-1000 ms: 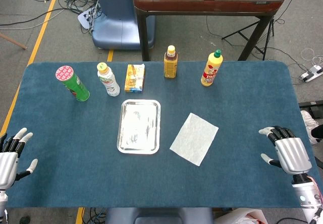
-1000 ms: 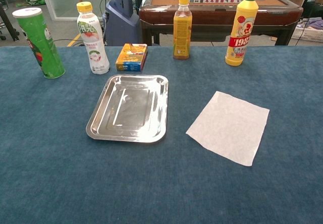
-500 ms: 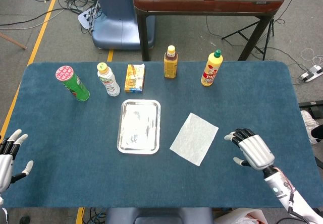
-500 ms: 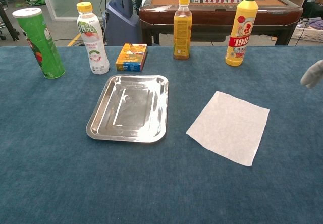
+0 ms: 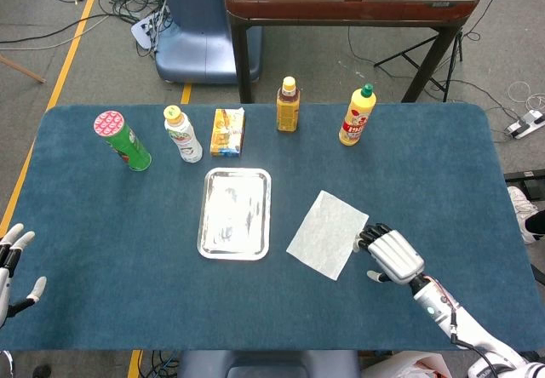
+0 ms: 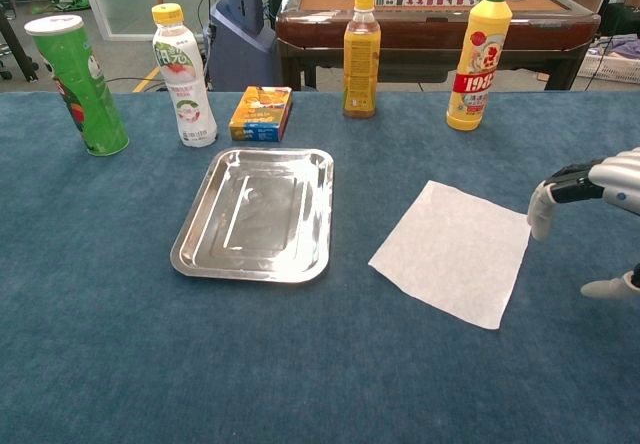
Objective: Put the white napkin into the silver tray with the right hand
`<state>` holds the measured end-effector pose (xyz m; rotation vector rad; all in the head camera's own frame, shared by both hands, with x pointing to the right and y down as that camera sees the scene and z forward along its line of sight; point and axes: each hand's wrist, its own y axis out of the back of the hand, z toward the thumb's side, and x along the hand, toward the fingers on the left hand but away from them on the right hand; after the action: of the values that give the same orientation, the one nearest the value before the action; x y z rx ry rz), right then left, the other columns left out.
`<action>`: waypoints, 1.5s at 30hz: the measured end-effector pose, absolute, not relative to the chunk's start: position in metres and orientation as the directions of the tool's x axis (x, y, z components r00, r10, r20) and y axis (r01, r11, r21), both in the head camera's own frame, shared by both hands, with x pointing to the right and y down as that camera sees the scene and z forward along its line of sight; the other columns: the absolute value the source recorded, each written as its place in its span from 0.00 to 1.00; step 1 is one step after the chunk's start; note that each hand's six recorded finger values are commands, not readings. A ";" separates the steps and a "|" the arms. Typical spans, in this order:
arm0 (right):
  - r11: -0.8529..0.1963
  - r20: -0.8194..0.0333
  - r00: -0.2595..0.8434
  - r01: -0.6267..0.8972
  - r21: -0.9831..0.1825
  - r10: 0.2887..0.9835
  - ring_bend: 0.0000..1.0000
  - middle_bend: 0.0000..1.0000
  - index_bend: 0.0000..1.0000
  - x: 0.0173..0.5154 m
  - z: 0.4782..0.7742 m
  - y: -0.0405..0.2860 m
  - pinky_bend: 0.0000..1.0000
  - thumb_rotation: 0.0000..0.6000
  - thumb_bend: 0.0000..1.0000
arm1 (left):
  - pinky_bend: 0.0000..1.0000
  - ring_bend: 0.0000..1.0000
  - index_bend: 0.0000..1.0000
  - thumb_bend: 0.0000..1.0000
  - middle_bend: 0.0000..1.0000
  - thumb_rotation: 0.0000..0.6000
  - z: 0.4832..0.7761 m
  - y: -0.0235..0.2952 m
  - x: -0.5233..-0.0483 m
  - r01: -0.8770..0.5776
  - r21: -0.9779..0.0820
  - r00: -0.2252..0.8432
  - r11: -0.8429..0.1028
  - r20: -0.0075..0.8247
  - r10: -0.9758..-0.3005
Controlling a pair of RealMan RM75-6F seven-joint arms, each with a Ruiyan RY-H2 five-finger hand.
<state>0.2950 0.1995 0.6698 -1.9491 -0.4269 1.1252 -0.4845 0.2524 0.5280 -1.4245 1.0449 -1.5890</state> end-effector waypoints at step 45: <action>-0.561 -0.539 0.603 -0.176 -0.809 0.589 0.04 0.27 0.43 0.267 0.724 0.213 0.00 1.00 0.27 | 0.02 0.13 0.17 0.27 0.10 1.00 0.535 0.253 -0.491 0.003 -0.915 -0.110 -0.404 0.401 -0.909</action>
<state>0.2671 0.2128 0.7238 -1.9149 -0.3297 1.0519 -0.4912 0.2529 0.5353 -1.4356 1.0438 -1.6071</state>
